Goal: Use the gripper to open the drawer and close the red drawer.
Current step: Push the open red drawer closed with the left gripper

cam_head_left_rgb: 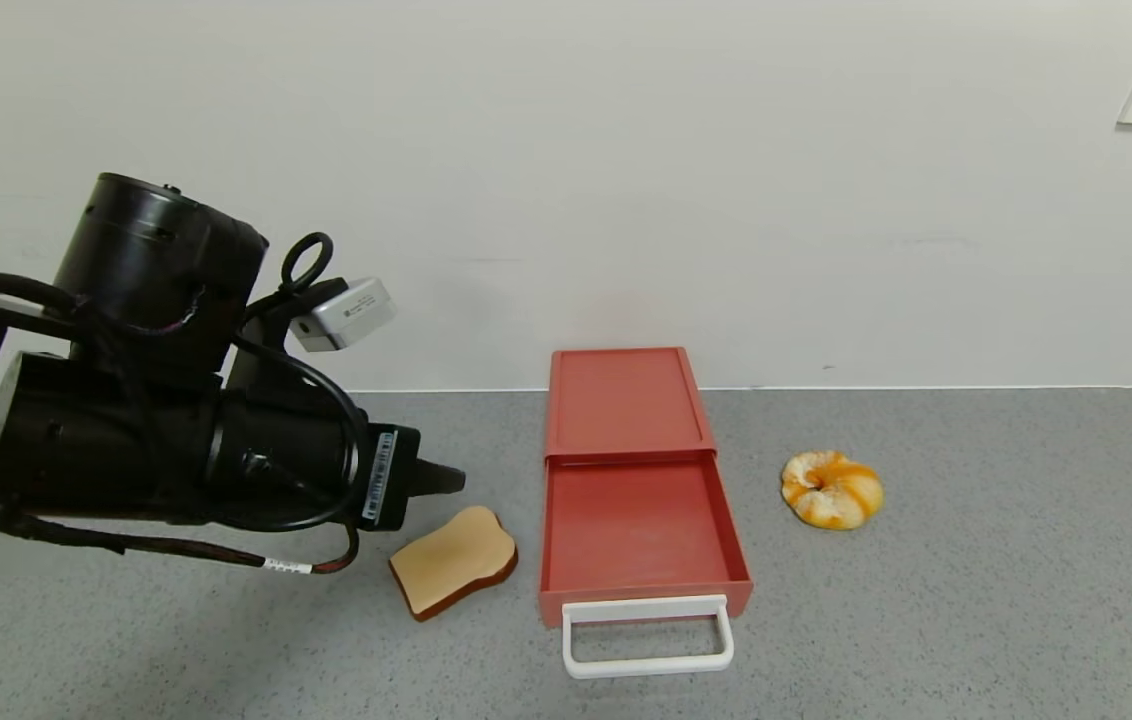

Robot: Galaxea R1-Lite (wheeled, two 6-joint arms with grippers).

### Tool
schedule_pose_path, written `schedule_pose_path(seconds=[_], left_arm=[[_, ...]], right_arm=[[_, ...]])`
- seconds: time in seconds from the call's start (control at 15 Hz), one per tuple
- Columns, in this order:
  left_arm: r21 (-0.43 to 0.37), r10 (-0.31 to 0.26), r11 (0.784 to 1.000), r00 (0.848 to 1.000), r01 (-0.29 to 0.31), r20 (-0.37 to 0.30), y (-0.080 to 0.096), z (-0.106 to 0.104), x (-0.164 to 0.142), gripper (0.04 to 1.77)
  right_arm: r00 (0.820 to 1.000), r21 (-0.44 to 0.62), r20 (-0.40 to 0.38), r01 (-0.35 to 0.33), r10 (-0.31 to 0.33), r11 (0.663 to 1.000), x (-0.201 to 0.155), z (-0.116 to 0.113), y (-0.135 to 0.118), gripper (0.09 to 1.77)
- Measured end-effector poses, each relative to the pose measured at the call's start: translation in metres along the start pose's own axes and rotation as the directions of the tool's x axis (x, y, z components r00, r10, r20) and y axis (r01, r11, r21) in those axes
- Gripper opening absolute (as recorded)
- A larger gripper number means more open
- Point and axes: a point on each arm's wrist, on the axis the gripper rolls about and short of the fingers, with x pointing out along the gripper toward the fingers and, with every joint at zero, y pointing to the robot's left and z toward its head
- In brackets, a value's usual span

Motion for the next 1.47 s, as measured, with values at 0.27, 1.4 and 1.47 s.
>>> schedule_pose_path(seconds=[0.27, 1.4, 1.47], left_arm=[[-0.079, 0.028, 0.996, 0.999, -0.03, -0.029, -0.027, -0.001, 0.005, 0.11], [-0.177, 0.133, 0.964, 0.937, -0.197, -0.322, -0.107, -0.031, 0.07, 0.11], [-0.193, 0.135, 0.959, 0.932, -0.209, -0.337, -0.111, -0.033, 0.074, 0.11]], right_arm=[[1.0, 0.0, 0.0, 0.0, 0.0, 1.0, 0.0, 0.0, 0.0, 1.71], [1.0, 0.001, 0.0, 0.0, 0.0, 1.0, 0.0, 0.0, 0.0, 1.71], [1.0, 0.001, 0.0, 0.0, 0.0, 1.0, 0.0, 0.0, 0.0, 1.71]])
